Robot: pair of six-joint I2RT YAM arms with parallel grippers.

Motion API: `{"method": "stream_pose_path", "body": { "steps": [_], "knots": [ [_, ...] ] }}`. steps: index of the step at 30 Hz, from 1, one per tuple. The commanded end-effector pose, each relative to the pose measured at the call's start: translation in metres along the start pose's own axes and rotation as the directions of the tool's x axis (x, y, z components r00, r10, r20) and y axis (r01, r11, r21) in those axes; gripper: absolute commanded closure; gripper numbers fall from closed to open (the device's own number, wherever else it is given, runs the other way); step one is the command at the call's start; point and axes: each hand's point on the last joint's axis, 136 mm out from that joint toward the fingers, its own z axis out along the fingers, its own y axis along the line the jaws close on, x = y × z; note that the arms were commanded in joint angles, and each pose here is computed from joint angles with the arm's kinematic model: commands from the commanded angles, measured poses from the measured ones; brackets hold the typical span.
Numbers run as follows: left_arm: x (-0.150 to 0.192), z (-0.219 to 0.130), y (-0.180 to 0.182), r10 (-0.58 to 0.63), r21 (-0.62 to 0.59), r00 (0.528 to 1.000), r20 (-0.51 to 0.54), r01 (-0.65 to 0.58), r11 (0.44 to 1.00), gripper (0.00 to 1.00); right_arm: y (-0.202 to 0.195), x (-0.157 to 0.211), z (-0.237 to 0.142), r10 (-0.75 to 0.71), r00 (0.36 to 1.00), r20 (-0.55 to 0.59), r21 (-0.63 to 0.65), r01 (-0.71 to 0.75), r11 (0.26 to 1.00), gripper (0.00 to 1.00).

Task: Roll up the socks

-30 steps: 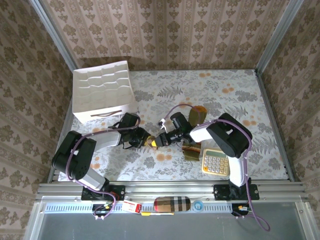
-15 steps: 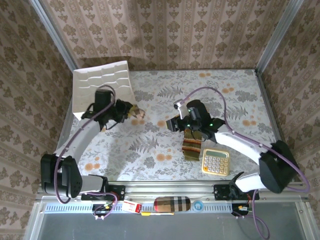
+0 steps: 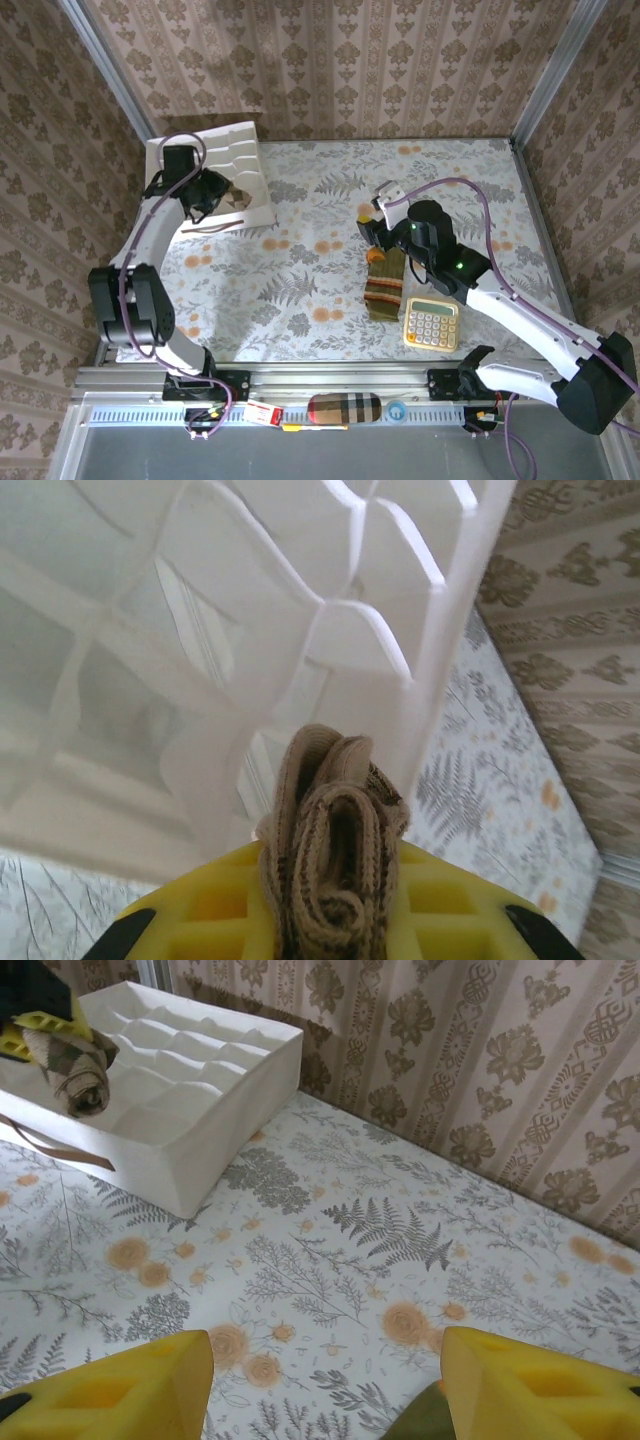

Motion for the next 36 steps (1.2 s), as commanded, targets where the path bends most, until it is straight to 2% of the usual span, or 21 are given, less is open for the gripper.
{"method": "stream_pose_path", "body": {
  "steps": [1, 8, 14, 17, 25, 29, 32, 33, 36],
  "knots": [
    [-0.018, 0.015, 0.002, 0.080, -0.040, 0.995, 0.062, -0.078, 0.996, 1.00, -0.004, -0.003, -0.006, -0.062, 0.998, -0.011, 0.025, 0.062, 0.998, 0.38],
    [-0.013, 0.047, -0.014, 0.118, -0.010, 0.991, 0.060, -0.118, 0.993, 1.00, -0.003, 0.011, -0.008, -0.063, 0.996, -0.066, 0.015, 0.064, 0.998, 0.38],
    [0.002, 0.057, -0.022, 0.220, -0.070, 0.974, 0.061, -0.216, 0.974, 1.00, -0.002, 0.020, -0.006, -0.064, 0.992, -0.104, 0.014, 0.066, 0.998, 0.38],
    [0.011, 0.064, -0.017, 0.280, -0.125, 0.959, 0.041, -0.273, 0.954, 1.00, -0.003, 0.023, -0.006, -0.059, 0.991, -0.118, 0.017, 0.061, 0.998, 0.38],
    [0.018, 0.080, 0.012, 0.336, -0.214, 0.942, 0.020, -0.324, 0.922, 1.00, -0.001, 0.025, -0.009, -0.050, 0.989, -0.139, 0.004, 0.051, 0.999, 0.38],
    [0.023, 0.086, 0.014, 0.410, -0.232, 0.911, 0.043, -0.390, 0.891, 1.00, 0.001, 0.021, -0.013, -0.064, 0.990, -0.126, 0.000, 0.065, 0.998, 0.38],
    [0.028, 0.088, 0.010, 0.493, -0.252, 0.866, 0.079, -0.461, 0.851, 1.00, 0.002, 0.019, -0.016, -0.070, 0.991, -0.110, -0.003, 0.070, 0.998, 0.38],
    [0.031, 0.089, 0.008, 0.525, -0.255, 0.845, 0.097, -0.489, 0.834, 0.99, 0.002, 0.019, -0.016, -0.070, 0.992, -0.108, -0.003, 0.070, 0.998, 0.38],
    [0.037, 0.087, 0.010, 0.556, -0.280, 0.820, 0.131, -0.508, 0.815, 0.78, -0.001, 0.021, -0.016, -0.067, 0.991, -0.118, 0.012, 0.069, 0.998, 0.38]
  ]
}}
